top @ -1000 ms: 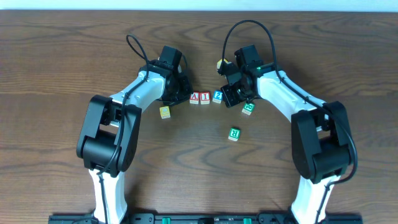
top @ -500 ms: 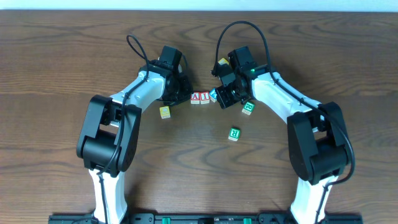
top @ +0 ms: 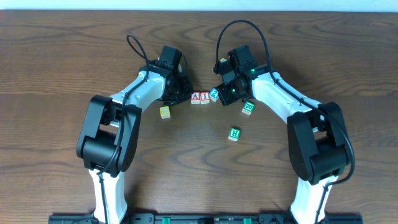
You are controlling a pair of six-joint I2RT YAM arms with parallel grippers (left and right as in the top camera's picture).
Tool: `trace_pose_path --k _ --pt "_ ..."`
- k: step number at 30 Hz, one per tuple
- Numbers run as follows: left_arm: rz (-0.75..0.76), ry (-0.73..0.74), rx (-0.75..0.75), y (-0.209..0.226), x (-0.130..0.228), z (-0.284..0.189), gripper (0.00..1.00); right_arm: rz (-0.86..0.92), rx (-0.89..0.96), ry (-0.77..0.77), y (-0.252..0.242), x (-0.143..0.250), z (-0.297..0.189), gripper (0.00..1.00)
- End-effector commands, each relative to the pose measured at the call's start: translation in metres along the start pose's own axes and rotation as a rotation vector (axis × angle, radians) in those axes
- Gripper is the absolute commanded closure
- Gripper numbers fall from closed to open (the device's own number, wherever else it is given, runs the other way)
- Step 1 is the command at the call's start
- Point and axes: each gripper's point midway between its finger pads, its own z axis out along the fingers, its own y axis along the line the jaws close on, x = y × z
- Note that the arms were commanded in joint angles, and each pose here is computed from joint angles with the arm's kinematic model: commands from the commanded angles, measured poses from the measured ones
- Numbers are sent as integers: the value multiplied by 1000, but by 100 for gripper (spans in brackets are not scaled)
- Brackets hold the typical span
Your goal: Spell out Ai2
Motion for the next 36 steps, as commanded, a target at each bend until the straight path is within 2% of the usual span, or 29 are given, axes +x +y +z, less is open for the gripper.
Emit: trace_pose_path --k 1,19,20,21,24,31,36 --pt "15 6 -1 1 -2 5 94 -8 8 5 0 2 5 99" --pt "14 6 -2 1 -2 5 94 -62 60 -57 -9 -14 4 98" --pt "14 6 -2 1 -2 5 94 -72 60 -56 -9 -14 4 89" --pt "15 6 -2 1 -2 5 94 -90 60 -54 -9 -14 4 73" --pt "14 6 -2 2 -2 5 94 -171 66 -68 -9 -20 -4 53" --pt "-7 0 -5 9 -7 2 94 -427 116 -135 -6 -52 -53 40" --pt "-18 9 -13 13 -6 1 94 -417 136 -132 -12 -58 -64 44"
